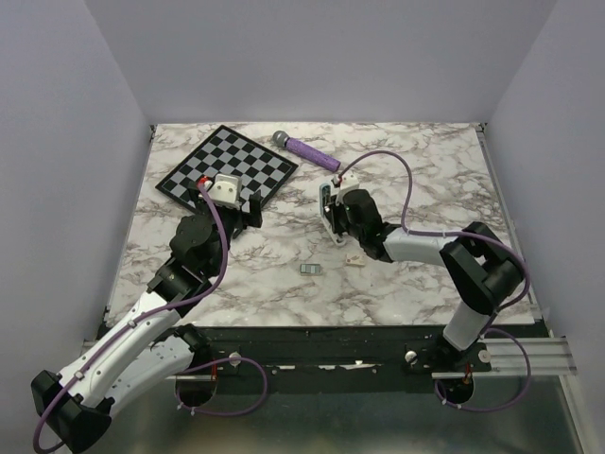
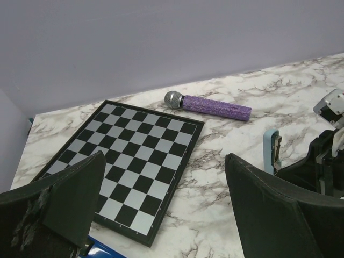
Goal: Load the staples into the stapler
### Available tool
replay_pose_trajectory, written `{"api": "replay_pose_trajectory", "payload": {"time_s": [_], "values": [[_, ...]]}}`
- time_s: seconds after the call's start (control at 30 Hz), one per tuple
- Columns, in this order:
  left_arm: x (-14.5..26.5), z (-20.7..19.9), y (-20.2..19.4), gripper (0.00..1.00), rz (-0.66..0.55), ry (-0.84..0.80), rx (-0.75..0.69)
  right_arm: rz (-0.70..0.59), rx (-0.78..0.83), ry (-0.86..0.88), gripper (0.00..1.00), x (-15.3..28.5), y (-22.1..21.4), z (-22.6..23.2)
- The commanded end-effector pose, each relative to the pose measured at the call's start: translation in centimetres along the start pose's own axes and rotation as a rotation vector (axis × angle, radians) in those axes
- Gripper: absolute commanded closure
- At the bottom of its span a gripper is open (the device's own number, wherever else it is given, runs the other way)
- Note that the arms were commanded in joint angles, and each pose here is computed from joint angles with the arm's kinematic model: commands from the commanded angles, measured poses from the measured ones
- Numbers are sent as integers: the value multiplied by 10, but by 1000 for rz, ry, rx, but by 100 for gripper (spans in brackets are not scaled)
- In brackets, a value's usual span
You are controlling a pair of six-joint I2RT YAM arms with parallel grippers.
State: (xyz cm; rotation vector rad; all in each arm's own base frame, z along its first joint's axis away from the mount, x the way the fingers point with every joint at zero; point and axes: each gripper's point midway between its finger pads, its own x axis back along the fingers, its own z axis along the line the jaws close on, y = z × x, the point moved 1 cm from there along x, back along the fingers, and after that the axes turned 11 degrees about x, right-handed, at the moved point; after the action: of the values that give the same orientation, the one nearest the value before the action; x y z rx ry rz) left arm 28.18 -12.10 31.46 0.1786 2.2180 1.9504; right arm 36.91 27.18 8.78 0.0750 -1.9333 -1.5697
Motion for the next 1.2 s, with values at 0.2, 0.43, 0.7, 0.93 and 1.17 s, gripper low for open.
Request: {"api": "replay_pose_trajectory", "payload": {"time_s": [0.2,0.43,0.7,0.93,1.17], "values": [[1,4,1,1,-21,12,-3,-115,60,-50,97,-18,15,9],[2,4,1,1,-27,12,2,-88,85,-31,90,-22,-2,14],[1,4,-1,1,-25,10,0,-66,119,-18,86,-23,-10,17],[1,2,-1,1,-25,-2,2,-58,126,-4,82,-25,-16,20],[1,1,-1,1,-26,-5,3,-63,121,-6,76,-23,-15,19]]}}
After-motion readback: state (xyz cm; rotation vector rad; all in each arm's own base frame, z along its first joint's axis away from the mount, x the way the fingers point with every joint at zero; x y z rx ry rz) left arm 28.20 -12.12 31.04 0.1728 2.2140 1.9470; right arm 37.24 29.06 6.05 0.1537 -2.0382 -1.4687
